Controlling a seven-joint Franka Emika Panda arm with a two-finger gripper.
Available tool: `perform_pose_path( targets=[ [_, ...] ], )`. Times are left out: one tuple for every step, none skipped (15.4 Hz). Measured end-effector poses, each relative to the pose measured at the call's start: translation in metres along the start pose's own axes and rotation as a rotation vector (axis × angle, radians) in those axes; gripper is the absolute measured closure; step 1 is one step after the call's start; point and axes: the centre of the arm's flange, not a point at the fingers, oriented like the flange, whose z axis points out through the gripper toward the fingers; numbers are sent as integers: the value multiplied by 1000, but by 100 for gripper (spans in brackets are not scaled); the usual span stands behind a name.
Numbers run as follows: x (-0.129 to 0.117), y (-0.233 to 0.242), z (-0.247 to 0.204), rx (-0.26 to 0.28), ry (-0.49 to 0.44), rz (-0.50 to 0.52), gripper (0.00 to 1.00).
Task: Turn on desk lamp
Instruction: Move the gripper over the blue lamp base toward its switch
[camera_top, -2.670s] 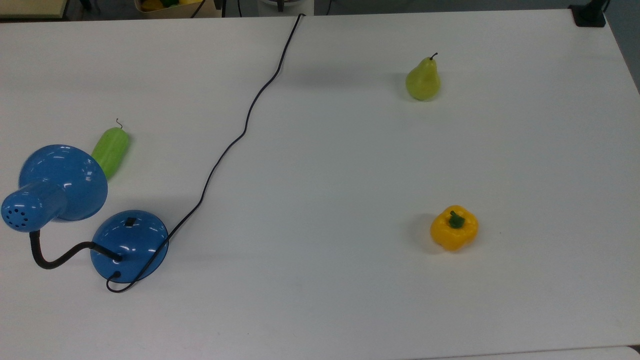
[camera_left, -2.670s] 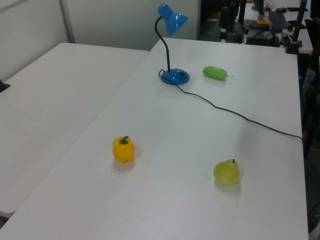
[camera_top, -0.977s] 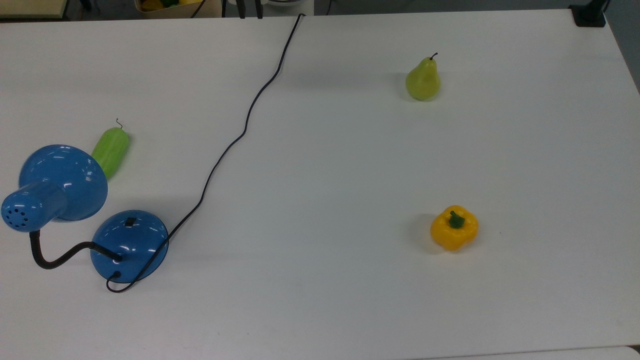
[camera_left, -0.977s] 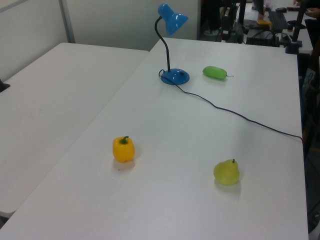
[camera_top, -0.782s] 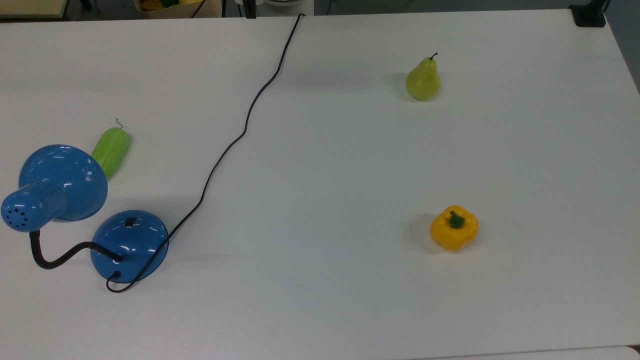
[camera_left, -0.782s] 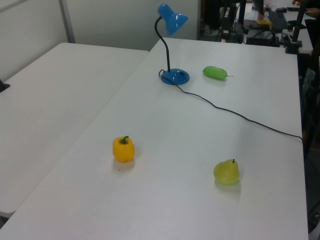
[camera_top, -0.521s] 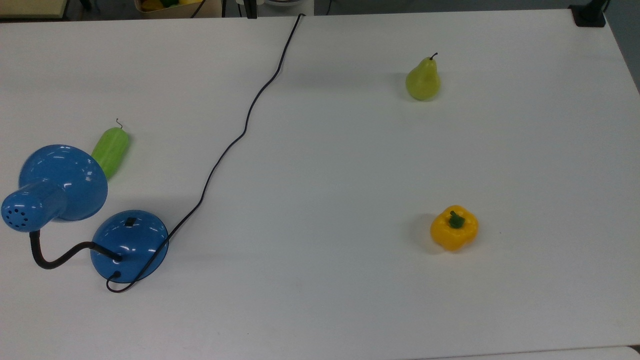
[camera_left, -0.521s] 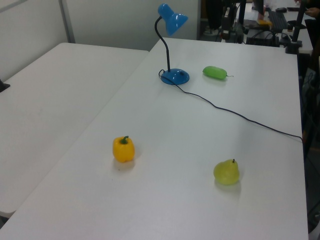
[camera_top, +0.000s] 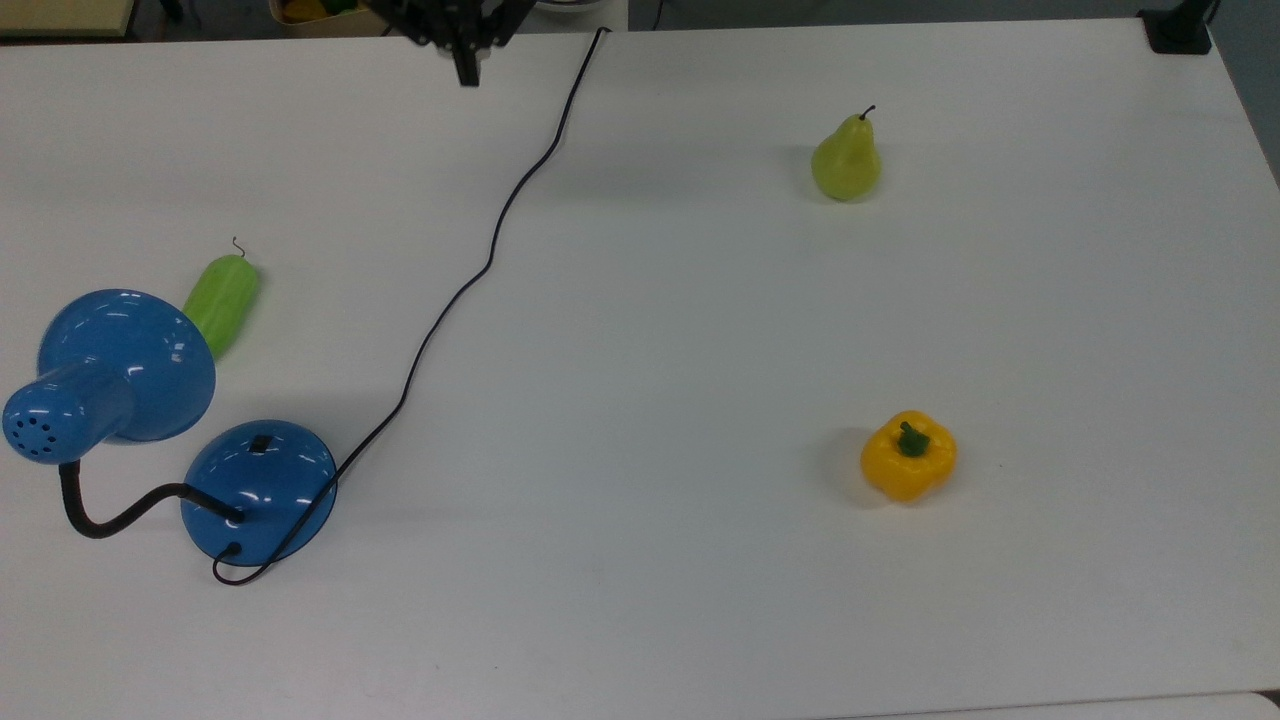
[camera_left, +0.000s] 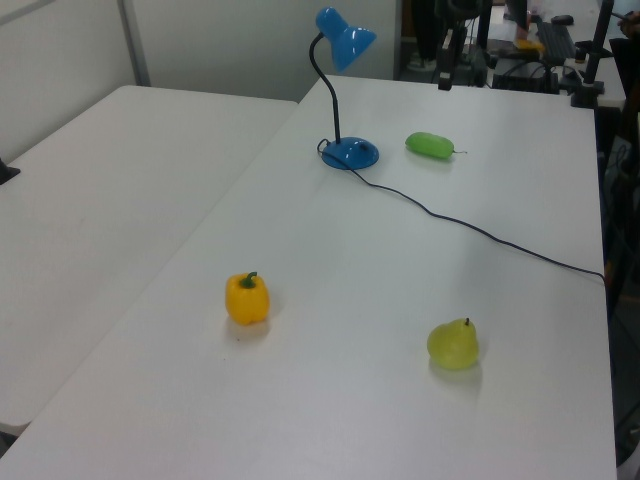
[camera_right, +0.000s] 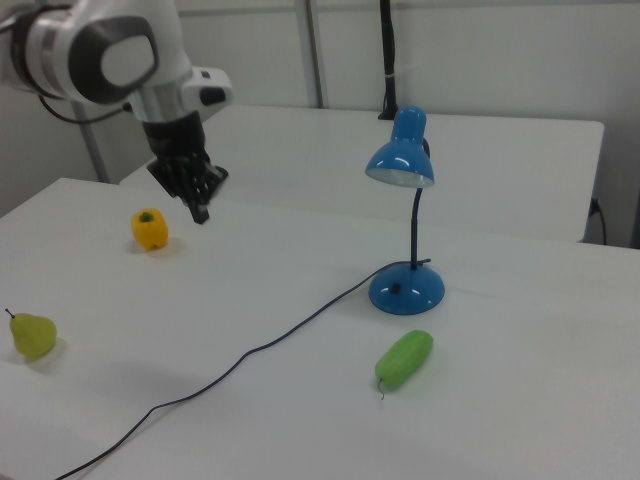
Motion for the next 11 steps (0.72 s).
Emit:
perform_pose_path(
  targets=[
    [2, 7, 11, -2, -3, 5, 96],
    [4, 15, 22, -5, -8, 11, 96],
    [7, 23, 32, -7, -13, 14, 96],
    [9, 31, 41, -11, -14, 20, 96],
    [12, 38, 50, -16, -8, 24, 96],
    [14, 44, 58, -22, 2, 29, 96],
    [17, 49, 67, -32, 14, 32, 96],
    [20, 52, 76, -42, 28, 33, 96],
    [24, 55, 85, -51, 44, 35, 97],
    [28, 60, 93, -59, 65, 40, 97],
    [33, 66, 102, -67, 93, 46, 98]
  ],
)
